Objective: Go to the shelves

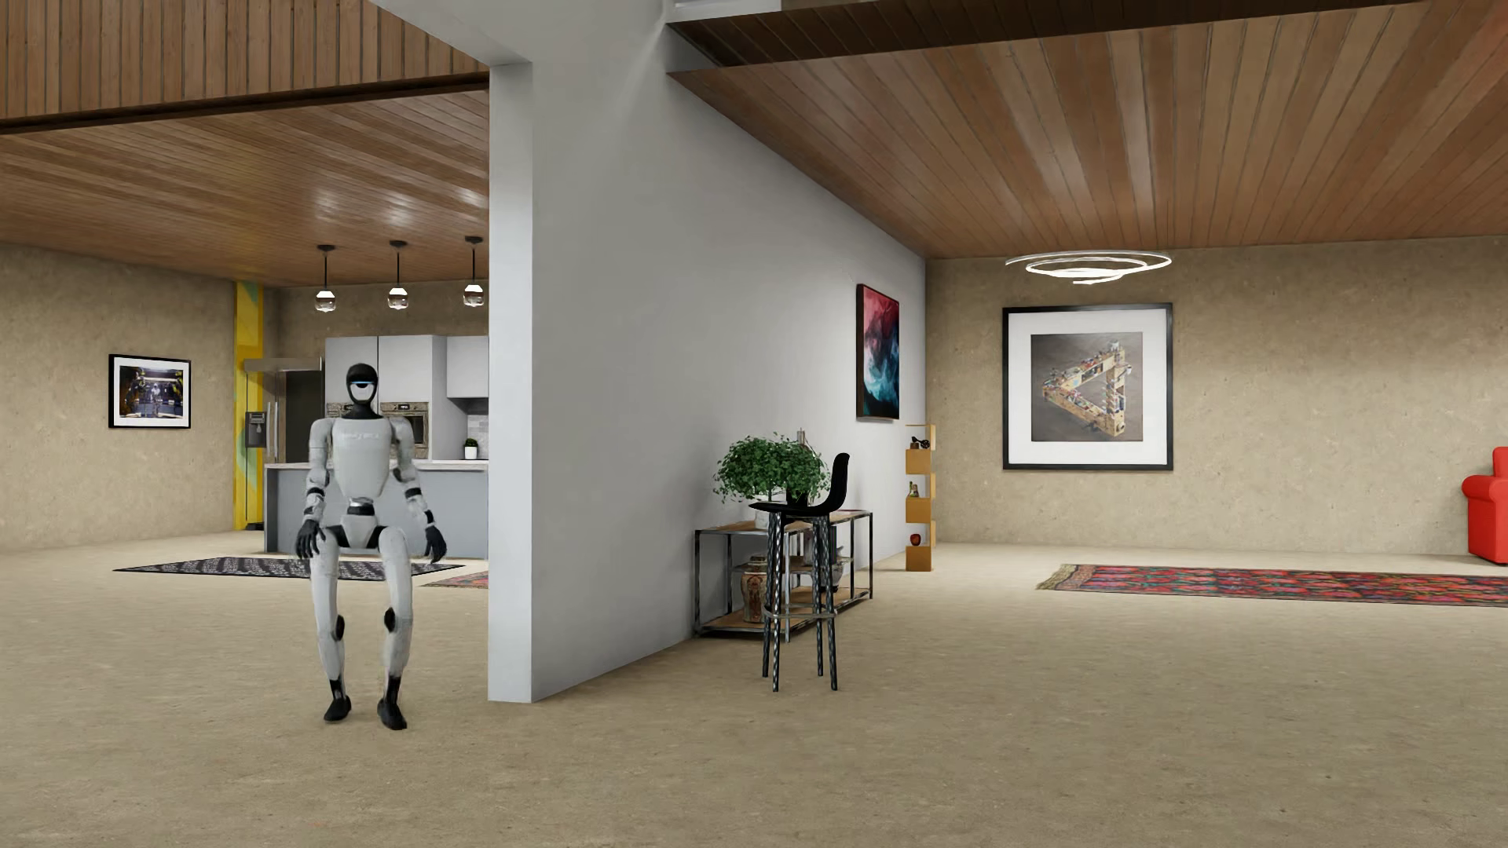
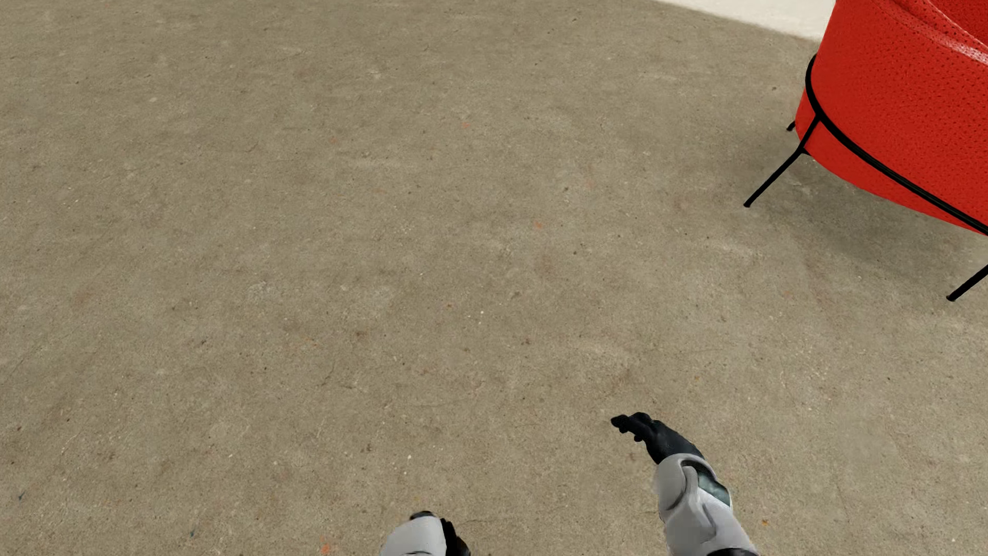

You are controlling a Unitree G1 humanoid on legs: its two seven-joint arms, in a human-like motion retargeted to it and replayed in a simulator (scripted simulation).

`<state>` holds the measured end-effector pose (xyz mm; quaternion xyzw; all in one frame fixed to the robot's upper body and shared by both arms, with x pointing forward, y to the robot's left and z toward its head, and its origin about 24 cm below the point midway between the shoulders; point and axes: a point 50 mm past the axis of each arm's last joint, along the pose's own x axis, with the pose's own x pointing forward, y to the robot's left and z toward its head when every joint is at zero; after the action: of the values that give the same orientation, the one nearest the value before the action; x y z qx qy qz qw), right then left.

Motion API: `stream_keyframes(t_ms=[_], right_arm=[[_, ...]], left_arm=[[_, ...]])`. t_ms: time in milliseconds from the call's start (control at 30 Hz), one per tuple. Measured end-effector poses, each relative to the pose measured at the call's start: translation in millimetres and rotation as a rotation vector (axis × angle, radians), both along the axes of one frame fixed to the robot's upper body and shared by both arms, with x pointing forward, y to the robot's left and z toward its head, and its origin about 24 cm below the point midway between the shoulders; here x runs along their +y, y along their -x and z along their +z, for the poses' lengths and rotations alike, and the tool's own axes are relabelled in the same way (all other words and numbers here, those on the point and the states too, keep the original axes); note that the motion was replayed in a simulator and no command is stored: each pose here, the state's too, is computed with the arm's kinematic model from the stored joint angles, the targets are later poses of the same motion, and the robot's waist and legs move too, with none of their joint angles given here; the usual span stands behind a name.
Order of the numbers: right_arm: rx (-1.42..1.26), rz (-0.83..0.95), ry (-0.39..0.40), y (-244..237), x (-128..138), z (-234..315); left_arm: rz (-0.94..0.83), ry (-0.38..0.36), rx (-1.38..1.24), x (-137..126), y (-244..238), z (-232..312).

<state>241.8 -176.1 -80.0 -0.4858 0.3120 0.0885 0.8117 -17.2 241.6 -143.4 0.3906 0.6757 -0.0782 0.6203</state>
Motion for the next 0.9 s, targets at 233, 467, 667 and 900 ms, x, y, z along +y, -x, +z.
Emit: stream_keyframes(t_ms=[233, 467, 667, 900], right_arm=[[-0.299, 0.076, -0.033, -37.0, 13.5, 49.1], [0.486, -0.122, 0.046, 135.4, -32.7, -66.7], [0.771, -0.451, -0.023, 282.0, -48.6, -72.2], [0.779, -0.539, -0.014, 295.4, -51.7, -67.0]], left_arm=[[-0.17, -0.255, 0.057, 38.4, -21.4, 11.2], [-0.245, -0.148, -0.469, -1.0, -197.0, 36.9], [-0.609, 0.064, -1.148, -105.5, -317.8, 148.4], [-0.222, 0.375, -1.455, -98.5, -321.9, 209.8]])
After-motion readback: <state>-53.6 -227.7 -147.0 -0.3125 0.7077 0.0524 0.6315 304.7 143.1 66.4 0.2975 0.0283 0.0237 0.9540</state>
